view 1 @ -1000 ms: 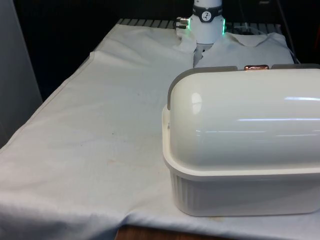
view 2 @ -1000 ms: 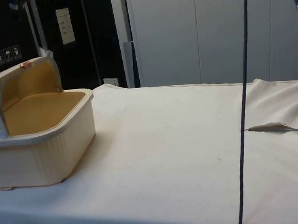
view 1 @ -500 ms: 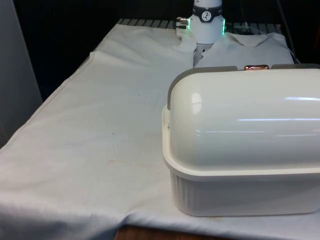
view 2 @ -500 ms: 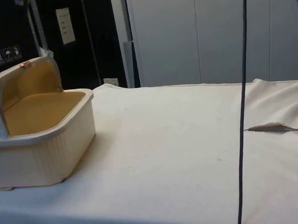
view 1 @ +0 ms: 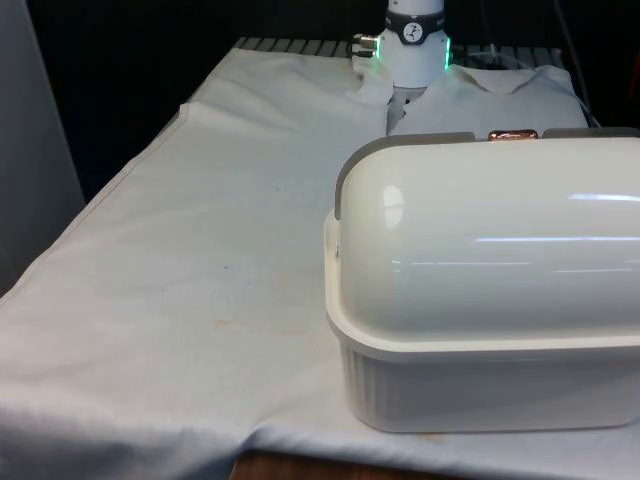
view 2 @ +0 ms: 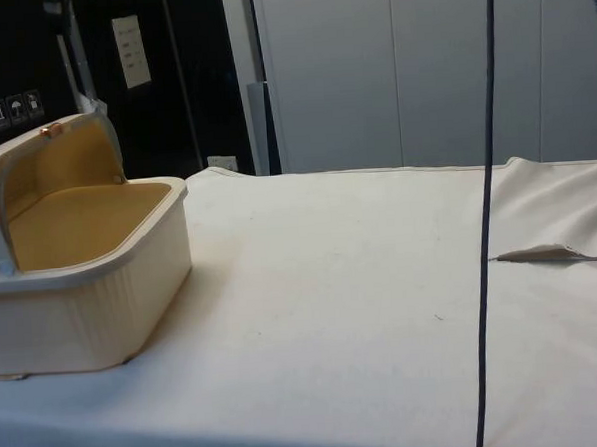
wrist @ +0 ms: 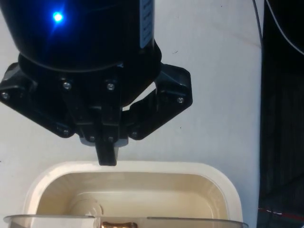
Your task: Open the lid, then close it.
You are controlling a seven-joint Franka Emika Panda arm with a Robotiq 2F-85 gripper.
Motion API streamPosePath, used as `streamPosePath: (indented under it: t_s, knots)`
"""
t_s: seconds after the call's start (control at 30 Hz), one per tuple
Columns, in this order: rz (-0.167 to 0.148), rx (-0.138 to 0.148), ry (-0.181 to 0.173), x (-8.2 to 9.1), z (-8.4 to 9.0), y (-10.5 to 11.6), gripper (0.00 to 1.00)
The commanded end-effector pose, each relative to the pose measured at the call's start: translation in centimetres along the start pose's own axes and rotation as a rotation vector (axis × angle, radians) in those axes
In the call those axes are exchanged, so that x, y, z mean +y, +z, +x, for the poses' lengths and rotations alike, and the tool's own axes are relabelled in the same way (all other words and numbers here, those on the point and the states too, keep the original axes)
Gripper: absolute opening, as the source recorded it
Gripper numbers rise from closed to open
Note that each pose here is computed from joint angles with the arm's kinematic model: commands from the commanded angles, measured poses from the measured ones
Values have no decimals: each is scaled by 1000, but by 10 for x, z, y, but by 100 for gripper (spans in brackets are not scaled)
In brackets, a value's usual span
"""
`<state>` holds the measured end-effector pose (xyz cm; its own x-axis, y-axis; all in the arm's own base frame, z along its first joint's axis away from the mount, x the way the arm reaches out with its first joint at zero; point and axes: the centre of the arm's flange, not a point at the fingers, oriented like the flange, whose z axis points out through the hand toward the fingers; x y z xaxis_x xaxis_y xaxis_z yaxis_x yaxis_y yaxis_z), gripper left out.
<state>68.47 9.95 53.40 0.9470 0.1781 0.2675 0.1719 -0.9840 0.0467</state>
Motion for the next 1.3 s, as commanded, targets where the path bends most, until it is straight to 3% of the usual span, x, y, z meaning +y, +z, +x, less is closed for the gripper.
streamPosePath:
  t_s: [0.0, 0.13, 0.27, 0.5, 0.63, 0.67, 0.8, 0.9, 1.27]
  knots:
    - [0, -4, -1, -1, 0, 0, 0]
    - [0, -2, -1, -1, 0, 0, 0]
    - [0, 0, 0, 0, 0, 0, 12]
    - [0, 0, 0, 0, 0, 0, 49]
    - [0, -1, 0, 0, 0, 1, 63]
    - [0, -1, 0, 0, 0, 1, 74]
    - [0, 0, 0, 0, 0, 0, 93]
    - [0, 1, -1, -1, 1, 2, 100]
    - [0, 21, 0, -1, 7, 16, 100]
